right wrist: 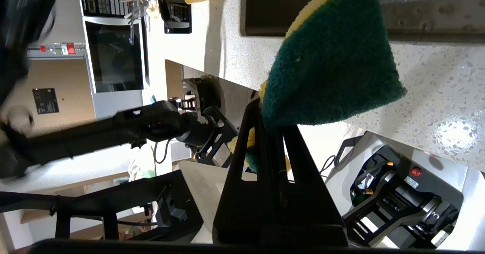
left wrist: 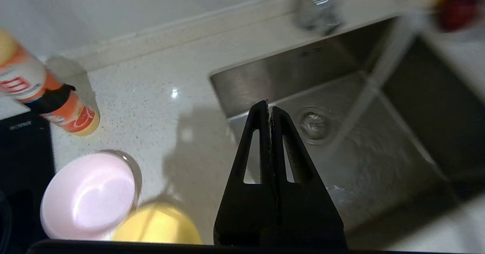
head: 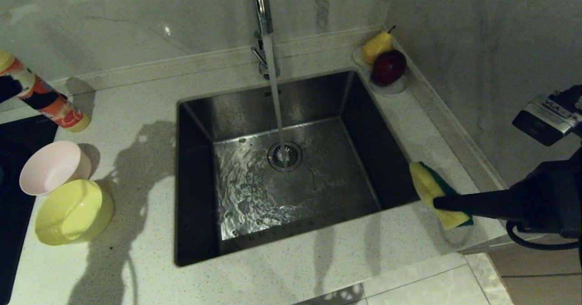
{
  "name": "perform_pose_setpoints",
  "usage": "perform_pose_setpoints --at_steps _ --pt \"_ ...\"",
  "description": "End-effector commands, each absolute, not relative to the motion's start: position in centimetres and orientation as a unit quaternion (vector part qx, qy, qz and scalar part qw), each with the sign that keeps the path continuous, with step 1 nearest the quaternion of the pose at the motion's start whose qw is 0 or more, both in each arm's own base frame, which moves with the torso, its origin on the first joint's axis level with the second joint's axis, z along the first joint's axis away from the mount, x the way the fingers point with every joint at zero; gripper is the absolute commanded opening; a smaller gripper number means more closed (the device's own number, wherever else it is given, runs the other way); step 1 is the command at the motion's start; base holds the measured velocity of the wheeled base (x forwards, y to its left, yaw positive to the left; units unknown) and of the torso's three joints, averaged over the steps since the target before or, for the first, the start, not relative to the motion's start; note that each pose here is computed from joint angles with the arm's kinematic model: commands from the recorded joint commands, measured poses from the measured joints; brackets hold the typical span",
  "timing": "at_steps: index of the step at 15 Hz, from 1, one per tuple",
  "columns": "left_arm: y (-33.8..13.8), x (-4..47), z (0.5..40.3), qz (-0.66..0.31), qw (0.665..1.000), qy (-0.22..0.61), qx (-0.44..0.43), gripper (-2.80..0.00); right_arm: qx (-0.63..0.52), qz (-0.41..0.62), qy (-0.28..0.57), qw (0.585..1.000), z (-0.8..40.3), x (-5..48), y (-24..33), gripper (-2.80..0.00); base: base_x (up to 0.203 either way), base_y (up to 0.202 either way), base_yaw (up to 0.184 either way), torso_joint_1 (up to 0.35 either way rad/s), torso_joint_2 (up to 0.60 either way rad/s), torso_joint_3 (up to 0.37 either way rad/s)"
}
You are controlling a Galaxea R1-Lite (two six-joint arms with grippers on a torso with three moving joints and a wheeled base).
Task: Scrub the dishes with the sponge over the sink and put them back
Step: Put down the sponge
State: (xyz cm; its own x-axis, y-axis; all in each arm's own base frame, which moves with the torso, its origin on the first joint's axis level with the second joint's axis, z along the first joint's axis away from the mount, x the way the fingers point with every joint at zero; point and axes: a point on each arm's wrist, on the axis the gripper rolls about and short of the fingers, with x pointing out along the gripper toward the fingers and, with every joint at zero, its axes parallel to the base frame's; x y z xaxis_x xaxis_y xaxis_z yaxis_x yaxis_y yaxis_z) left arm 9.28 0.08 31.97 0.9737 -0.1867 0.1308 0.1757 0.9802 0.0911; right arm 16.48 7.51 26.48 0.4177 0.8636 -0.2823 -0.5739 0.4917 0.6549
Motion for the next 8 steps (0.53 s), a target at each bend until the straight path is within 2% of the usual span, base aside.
perform_pose_setpoints --at_steps 1,5,8 --pt "-0.6 0.6 30.3 -0.111 0.981 -0.147 0.056 -2.8 0.238 0.447 0.304 0.807 26.5 16.2 7.4 -2.8 0.0 0.0 0.0 0.0 0.0 0.0" --pt "-1.0 -2.5 21.8 -0.146 0.983 -0.099 0.051 -2.8 0.239 0.445 0.31 0.806 26.0 16.0 7.4 -2.8 0.0 0.0 0.0 0.0 0.0 0.0" --pt "-0.9 -2.0 18.7 -0.151 0.985 -0.073 0.048 -2.8 0.237 0.446 0.306 0.807 26.1 15.9 7.3 -2.8 0.0 0.0 0.0 0.0 0.0 0.0"
